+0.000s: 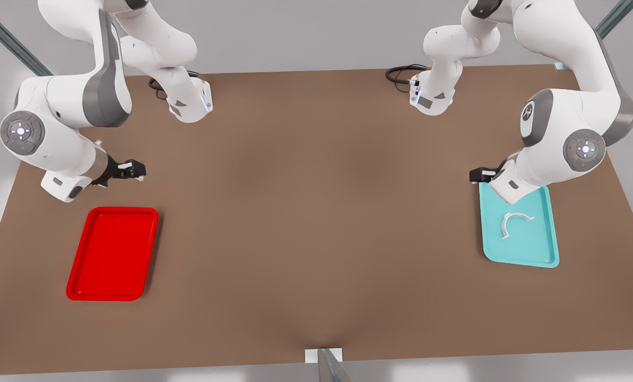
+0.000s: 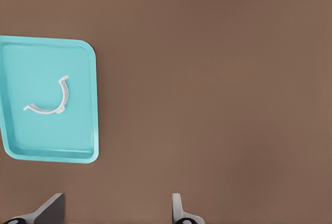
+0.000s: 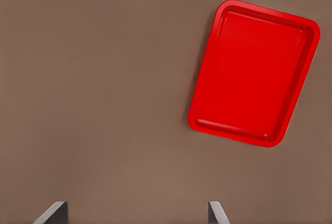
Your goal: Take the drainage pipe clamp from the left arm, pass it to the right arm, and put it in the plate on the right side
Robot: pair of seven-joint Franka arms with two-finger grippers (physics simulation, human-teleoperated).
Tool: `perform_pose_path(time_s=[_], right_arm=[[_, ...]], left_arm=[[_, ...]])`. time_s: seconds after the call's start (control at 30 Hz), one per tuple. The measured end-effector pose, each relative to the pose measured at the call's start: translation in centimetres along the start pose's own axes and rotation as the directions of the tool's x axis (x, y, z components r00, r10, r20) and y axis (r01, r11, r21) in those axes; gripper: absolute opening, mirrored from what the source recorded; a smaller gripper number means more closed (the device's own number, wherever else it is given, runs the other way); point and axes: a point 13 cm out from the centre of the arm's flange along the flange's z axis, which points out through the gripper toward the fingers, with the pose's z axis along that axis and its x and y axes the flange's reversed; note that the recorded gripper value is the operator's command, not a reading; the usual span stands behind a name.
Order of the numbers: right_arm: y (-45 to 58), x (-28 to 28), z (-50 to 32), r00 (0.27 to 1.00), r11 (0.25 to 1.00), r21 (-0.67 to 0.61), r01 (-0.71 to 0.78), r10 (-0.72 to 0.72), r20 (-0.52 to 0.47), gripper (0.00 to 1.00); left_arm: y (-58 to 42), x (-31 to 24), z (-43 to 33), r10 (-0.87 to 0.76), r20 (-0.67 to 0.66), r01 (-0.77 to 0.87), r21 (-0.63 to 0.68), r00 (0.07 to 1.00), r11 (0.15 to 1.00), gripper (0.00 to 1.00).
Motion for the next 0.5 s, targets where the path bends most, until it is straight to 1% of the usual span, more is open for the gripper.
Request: perform_pose_path(time_s=[0.07,0.17,0.27,0.37,0.5], right_arm=[[0.0,-0.1,0.2,1.0,1.0,0.001,0.003,-0.003,0.001,1.0],[-0.1,-0.3,0.3,1.0,1.0,0.006,0.007,-0.007,0.005,1.0],[-0.2,-0.6,0.1,1.0,1.0,0.009,0.01,-0.01,0.015,1.0],[-0.3,-1.1,0.3,1.0,1.0,0.01,0.013,-0.014,0.017,1.0],[-0.7,-1.6,0.5,1.0,1.0,0.01,0.01,-0.01,0.022,1.0]], left_arm=[[0.2,-0.5,0.7,0.0,-0.008,0.0,0.001,1.0,1.0,1.0],[5.3,-3.8,9.0,-0.055,-0.097,0.055,0.002,0.994,0.998,1.0],[12.1,-7.3,17.6,-0.108,-0.12,0.11,0.008,0.987,0.994,1.0],[17.4,-8.2,24.8,-0.126,-0.095,0.128,0.009,0.987,0.992,1.0],[20.4,-10.3,28.8,-0.095,0.001,0.095,-0.002,0.996,0.996,1.0]])
